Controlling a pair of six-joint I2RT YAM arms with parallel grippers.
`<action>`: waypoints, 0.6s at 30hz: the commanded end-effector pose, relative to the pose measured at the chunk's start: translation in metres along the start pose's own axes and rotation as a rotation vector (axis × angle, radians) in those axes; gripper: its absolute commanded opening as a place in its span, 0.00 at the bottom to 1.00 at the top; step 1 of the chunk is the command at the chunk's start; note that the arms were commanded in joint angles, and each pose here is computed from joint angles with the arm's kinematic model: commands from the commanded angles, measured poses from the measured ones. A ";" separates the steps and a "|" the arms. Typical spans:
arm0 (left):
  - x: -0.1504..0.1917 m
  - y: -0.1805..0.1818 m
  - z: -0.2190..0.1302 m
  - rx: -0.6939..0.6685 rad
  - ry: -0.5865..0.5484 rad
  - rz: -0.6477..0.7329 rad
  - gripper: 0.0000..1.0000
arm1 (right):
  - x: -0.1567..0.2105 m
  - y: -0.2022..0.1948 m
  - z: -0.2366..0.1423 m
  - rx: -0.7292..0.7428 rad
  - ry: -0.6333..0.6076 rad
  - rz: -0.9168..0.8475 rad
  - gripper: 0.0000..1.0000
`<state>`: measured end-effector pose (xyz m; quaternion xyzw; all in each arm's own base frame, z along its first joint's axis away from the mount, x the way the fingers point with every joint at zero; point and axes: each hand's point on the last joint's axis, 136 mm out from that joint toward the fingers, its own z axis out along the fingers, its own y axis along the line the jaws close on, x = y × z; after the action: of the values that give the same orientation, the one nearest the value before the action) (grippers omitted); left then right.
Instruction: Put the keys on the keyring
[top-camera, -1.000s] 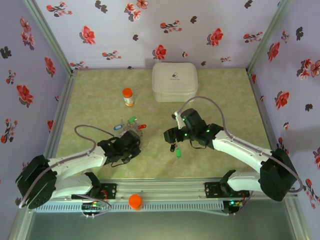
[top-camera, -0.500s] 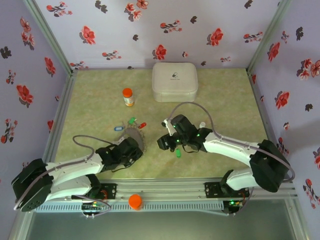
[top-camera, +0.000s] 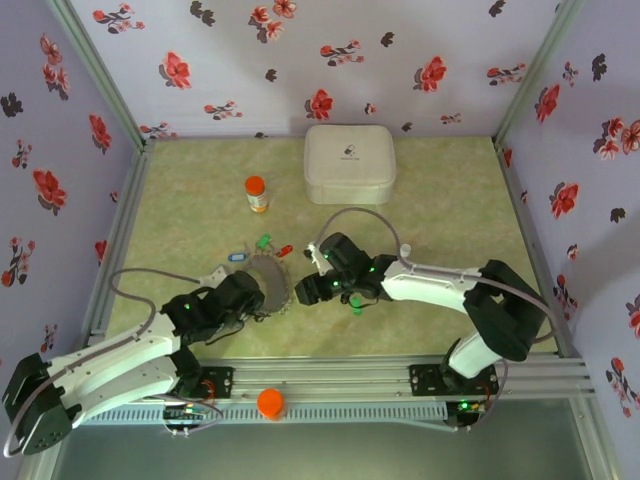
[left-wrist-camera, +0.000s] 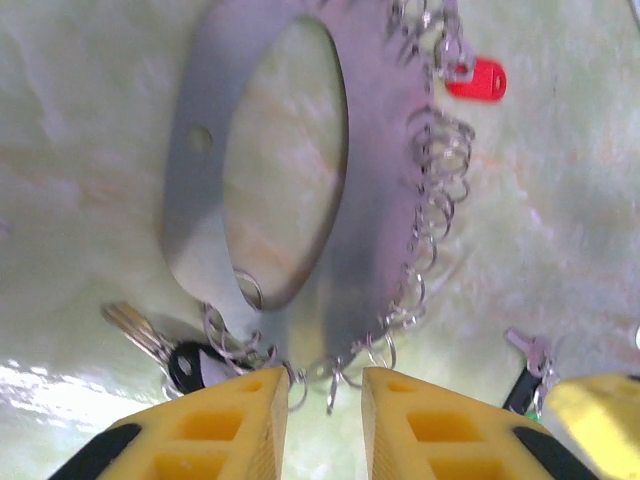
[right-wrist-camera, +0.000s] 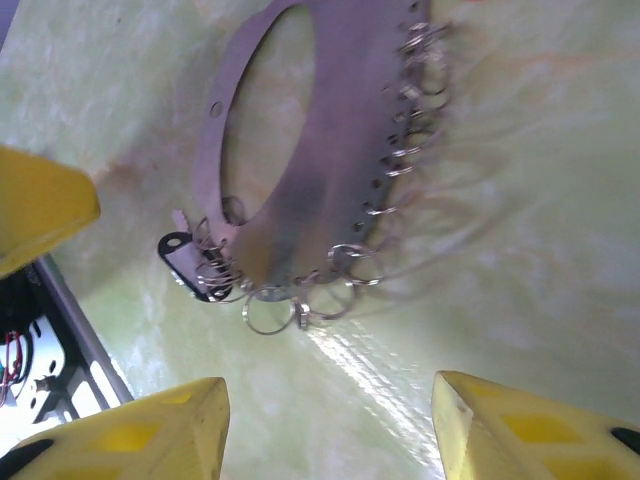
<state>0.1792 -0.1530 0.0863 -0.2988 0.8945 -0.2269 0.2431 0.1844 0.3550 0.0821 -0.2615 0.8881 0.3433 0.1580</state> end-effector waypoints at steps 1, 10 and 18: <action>-0.020 0.001 -0.002 -0.043 -0.088 0.081 0.25 | -0.003 0.015 0.014 -0.056 -0.002 0.145 0.56; -0.029 0.002 0.012 -0.079 -0.100 0.125 0.24 | 0.007 0.025 0.041 -0.062 0.010 0.209 0.53; -0.032 0.003 0.012 -0.096 -0.101 0.136 0.24 | 0.014 0.022 0.057 -0.042 0.023 0.219 0.46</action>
<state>0.2019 -0.1366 0.0813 -0.2665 0.9086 -0.1644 0.2763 0.1591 0.3925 0.0408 -0.1799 0.9089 0.3660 0.0867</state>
